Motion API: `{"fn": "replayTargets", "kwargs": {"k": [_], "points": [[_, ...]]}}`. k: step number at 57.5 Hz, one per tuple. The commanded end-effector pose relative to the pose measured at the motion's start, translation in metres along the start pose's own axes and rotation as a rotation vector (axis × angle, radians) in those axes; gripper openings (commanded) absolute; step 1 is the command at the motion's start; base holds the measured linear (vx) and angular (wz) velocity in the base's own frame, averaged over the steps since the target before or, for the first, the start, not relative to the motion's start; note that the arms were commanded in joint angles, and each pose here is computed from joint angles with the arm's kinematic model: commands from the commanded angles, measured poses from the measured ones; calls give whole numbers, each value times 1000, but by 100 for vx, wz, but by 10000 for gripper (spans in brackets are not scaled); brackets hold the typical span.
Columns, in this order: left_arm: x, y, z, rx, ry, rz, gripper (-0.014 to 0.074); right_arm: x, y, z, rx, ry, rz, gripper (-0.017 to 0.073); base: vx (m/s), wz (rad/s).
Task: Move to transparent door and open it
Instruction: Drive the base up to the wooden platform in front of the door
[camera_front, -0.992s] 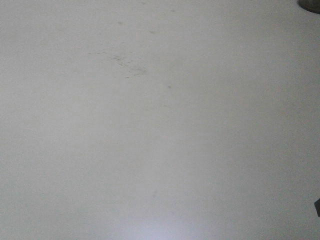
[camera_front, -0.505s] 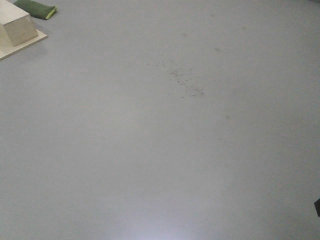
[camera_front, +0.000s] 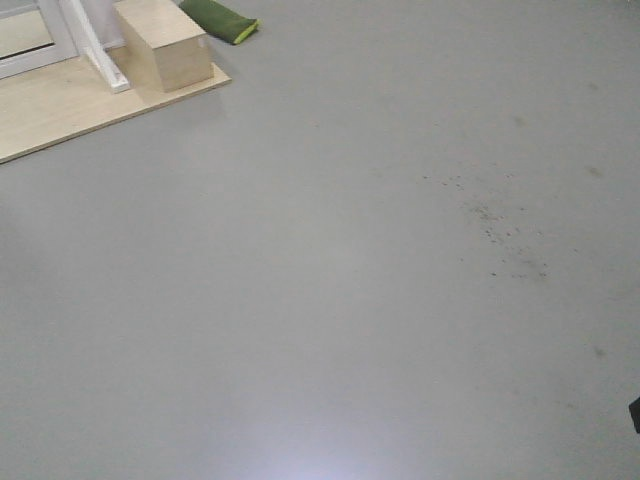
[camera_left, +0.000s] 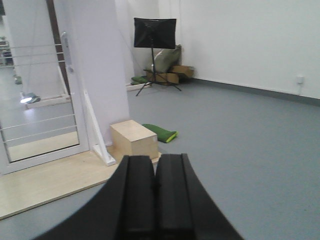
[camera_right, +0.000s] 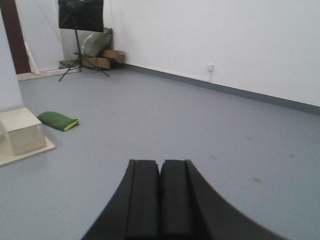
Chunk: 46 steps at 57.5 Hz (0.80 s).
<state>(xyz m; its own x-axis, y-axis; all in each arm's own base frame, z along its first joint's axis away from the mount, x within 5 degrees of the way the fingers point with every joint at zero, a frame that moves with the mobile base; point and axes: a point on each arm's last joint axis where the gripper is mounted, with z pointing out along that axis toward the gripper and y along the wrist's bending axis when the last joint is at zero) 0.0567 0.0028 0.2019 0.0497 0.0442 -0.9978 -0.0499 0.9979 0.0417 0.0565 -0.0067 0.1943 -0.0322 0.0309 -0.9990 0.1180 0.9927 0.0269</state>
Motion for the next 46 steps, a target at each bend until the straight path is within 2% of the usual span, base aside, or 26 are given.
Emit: {"fn": "replayTargets", "kwargs": {"k": [1, 46], "points": [[-2, 0, 0, 2, -69, -10, -6, -6, 0, -1, 1, -89, -9, -6, 50, 56], [-2, 0, 0, 2, -69, -10, -6, -6, 0, -1, 1, -89, -9, -6, 50, 53]]}}
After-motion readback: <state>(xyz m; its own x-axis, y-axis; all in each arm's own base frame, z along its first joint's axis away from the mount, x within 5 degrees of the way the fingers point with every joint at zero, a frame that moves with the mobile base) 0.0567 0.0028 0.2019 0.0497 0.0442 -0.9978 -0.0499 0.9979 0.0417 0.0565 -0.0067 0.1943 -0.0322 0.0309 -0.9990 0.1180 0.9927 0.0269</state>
